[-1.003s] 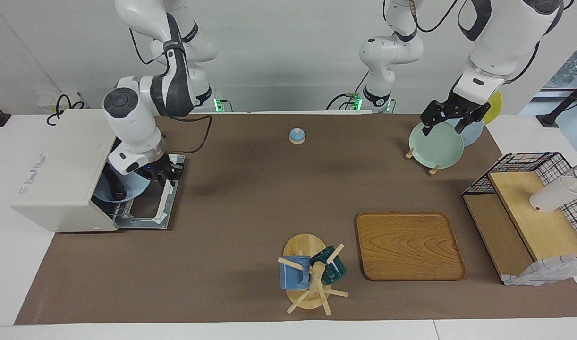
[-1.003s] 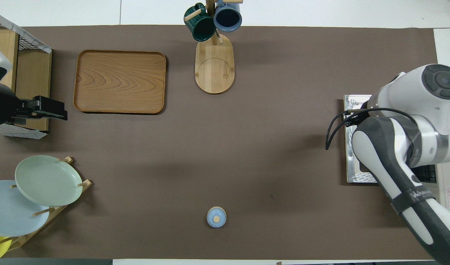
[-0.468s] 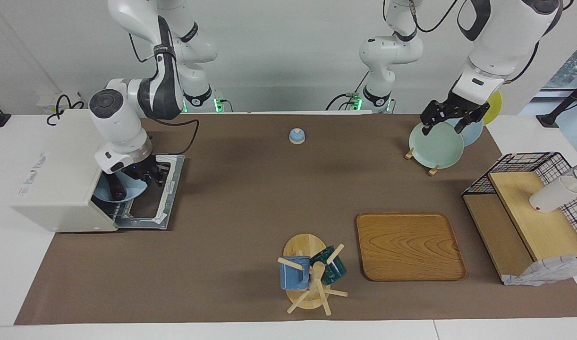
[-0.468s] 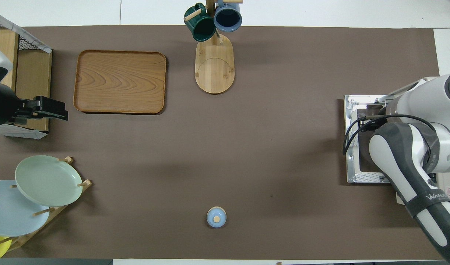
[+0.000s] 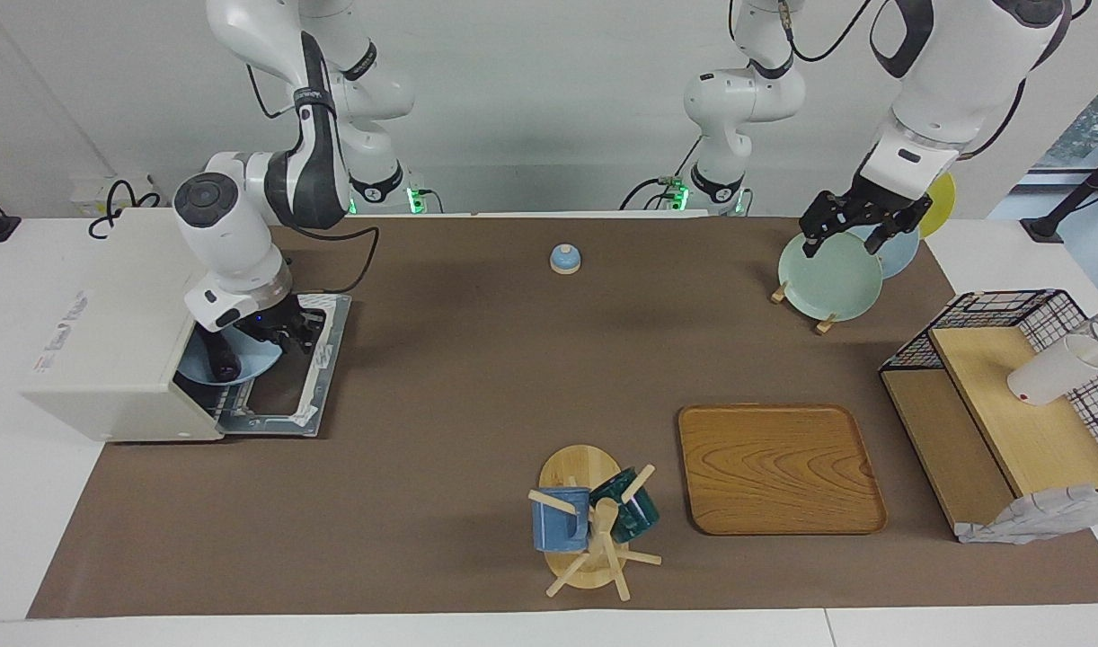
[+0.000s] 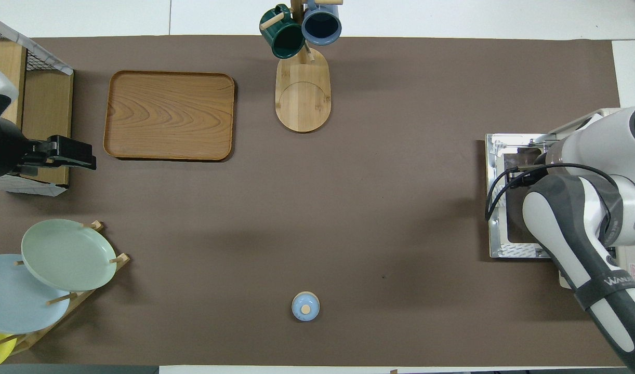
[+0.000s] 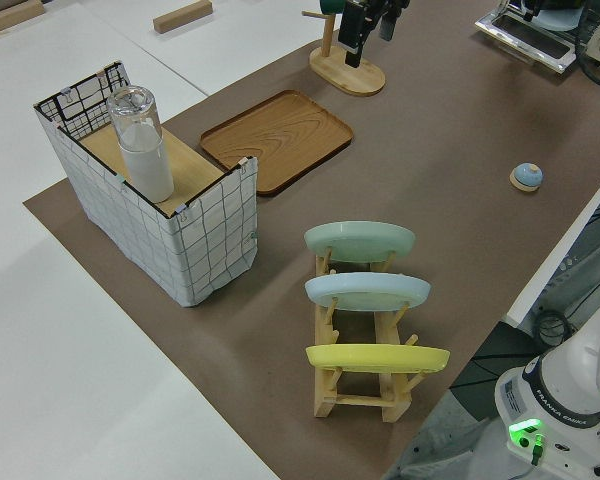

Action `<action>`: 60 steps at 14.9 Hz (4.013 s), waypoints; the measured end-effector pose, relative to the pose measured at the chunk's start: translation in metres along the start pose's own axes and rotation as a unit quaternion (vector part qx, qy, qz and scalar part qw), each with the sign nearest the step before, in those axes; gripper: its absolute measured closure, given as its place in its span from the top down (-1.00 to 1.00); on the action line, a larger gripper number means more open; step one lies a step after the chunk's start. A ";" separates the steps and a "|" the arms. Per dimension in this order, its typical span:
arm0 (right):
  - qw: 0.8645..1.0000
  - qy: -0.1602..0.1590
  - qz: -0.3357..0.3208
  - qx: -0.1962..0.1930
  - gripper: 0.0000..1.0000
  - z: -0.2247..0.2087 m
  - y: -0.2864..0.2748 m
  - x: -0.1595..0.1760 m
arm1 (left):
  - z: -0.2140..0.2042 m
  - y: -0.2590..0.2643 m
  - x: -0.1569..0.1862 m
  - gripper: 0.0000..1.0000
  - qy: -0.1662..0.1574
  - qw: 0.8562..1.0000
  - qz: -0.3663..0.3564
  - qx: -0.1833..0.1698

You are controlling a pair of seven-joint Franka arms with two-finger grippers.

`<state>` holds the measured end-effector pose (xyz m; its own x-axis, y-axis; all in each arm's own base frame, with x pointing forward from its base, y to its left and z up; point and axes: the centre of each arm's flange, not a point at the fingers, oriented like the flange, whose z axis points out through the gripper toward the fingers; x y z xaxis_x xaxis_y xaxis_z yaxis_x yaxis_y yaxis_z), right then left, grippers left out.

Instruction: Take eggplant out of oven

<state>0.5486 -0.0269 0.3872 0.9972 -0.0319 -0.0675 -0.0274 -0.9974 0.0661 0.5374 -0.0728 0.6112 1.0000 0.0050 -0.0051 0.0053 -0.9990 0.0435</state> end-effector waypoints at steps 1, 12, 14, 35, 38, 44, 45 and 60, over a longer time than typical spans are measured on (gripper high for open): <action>1.000 -0.001 0.003 0.000 -0.10 0.000 0.004 0.000 | 0.000 0.001 0.000 1.00 0.000 1.000 0.000 -0.004; 1.000 0.010 0.001 0.003 -0.13 0.022 0.019 -0.010 | 0.000 0.003 0.000 1.00 0.002 1.000 0.001 -0.008; 1.000 0.011 -0.001 0.003 -0.41 0.025 0.020 -0.013 | -0.001 0.003 0.000 1.00 0.002 1.000 0.001 -0.008; 0.990 0.040 -0.106 -0.088 -0.96 -0.071 -0.276 -0.045 | -0.001 0.003 0.001 1.00 0.004 1.000 0.001 -0.010; 0.990 0.045 -0.085 -0.102 -0.96 -0.090 -0.369 -0.038 | -0.001 0.003 0.001 1.00 0.004 1.000 0.001 -0.010; 0.997 0.067 -0.041 -0.028 -0.96 -0.021 -0.490 -0.015 | -0.001 0.004 0.001 1.00 0.004 1.000 0.000 -0.015; 0.997 0.065 -0.033 -0.022 -0.96 -0.009 -0.495 -0.013 | -0.001 0.004 0.001 1.00 0.005 1.000 0.000 -0.016; 0.994 0.102 -0.037 -0.027 0.00 -0.053 -0.501 -0.017 | -0.002 0.006 0.001 1.00 0.008 1.000 0.001 -0.018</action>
<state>0.5495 0.4763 0.4085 0.9898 0.0605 0.1288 0.0447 -0.9914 0.1227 0.5388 -0.0783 0.6133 0.9999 0.0044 0.0102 0.0036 -0.9969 0.0784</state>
